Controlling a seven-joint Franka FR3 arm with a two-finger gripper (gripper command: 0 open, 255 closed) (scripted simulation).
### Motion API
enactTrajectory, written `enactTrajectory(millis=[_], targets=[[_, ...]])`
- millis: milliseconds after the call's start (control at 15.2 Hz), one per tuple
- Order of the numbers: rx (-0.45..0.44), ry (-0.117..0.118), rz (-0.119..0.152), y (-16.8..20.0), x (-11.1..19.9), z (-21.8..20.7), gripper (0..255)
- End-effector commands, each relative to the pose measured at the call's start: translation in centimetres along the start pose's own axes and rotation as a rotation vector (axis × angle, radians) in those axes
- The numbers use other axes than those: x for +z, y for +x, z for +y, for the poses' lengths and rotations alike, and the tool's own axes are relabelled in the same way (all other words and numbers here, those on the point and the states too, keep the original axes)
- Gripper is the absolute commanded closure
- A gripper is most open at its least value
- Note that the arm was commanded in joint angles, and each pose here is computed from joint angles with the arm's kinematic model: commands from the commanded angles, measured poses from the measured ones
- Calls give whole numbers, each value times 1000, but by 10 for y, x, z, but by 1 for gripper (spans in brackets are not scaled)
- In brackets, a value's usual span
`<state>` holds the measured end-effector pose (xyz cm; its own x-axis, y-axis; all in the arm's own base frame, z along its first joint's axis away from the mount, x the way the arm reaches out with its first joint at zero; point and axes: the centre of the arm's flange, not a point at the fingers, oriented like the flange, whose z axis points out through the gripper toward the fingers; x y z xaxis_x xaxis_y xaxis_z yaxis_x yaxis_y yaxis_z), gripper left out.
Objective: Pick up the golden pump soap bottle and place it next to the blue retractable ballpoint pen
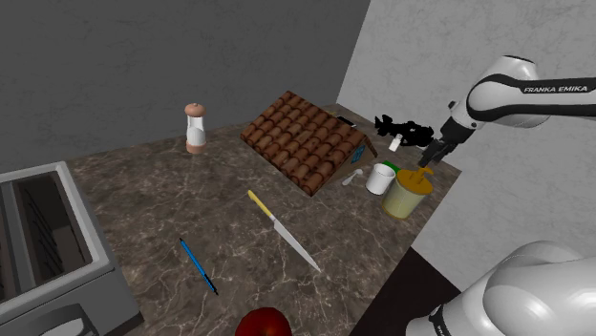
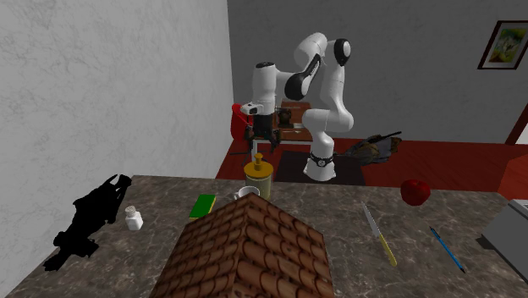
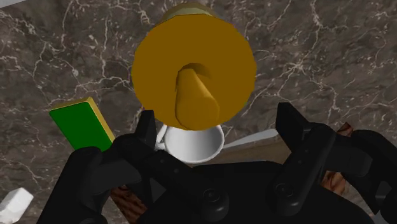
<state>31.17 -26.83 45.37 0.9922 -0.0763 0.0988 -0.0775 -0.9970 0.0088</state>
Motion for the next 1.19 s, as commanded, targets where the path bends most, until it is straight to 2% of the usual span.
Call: enactTrajectory(millis=[0,462,924,990,1122], targets=[[0,1,2,0,12,12,0],[0,1,2,0,47,12,0],[0,1,2,0,47,12,0],[0,1,2,0,47,12,255],[0,1,2,0,47,12,255]])
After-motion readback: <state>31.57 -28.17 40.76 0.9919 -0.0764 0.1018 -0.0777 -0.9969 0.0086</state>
